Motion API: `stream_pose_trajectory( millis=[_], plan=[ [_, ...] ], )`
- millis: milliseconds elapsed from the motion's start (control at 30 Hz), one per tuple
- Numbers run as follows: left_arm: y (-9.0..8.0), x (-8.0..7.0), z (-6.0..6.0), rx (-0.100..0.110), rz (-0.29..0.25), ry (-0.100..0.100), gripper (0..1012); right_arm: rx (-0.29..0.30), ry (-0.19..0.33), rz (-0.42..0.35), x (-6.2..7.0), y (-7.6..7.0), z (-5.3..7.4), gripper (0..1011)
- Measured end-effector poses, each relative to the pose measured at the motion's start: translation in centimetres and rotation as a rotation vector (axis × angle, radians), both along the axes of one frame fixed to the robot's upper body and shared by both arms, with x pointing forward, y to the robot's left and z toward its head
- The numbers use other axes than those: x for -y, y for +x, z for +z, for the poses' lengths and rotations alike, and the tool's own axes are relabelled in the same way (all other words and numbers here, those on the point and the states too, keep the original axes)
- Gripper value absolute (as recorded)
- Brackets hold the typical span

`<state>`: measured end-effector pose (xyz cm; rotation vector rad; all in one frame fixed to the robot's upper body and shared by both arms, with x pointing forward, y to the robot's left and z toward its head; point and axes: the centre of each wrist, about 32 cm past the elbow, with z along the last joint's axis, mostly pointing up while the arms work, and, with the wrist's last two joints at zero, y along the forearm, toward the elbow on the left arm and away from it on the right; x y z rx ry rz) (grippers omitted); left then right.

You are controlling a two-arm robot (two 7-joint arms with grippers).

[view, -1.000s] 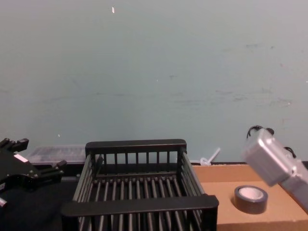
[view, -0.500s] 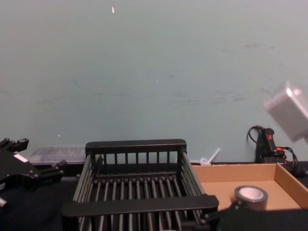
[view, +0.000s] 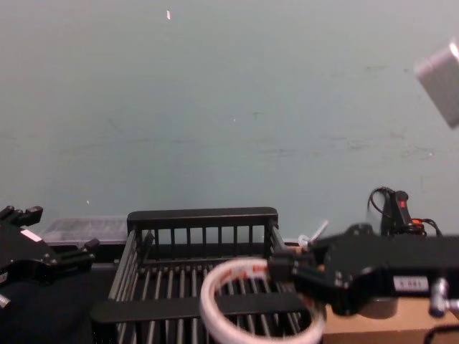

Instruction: Pick up the white tape and place it into the black box , Pick up the silver tape and place it into the brown box.

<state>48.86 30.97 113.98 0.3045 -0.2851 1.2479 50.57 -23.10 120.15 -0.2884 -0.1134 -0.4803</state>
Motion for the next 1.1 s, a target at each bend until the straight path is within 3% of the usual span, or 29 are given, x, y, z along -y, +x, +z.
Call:
stream_pose_trajectory(
  millis=[267,567,700,733,1100],
  plan=[
    [0.0,0.0,0.0,0.000,0.000,0.000,1001,0.023,0.008,-0.067,-0.4,1.7,1.1,95],
    [0.0,0.0,0.0,0.000,0.000,0.000,1001,-0.012,0.009,-0.186,-1.4,4.4,1.7,95],
    [0.0,0.0,0.0,0.000,0.000,0.000,1001,-0.028,0.010,-0.213,-1.9,5.4,1.7,95],
    [0.0,0.0,0.0,0.000,0.000,0.000,1001,-0.041,0.004,-0.239,-2.4,6.4,1.7,96],
    [0.0,0.0,0.0,0.000,0.000,0.000,1001,-0.081,-0.026,-0.295,-4.7,9.2,0.9,96]
  ],
)
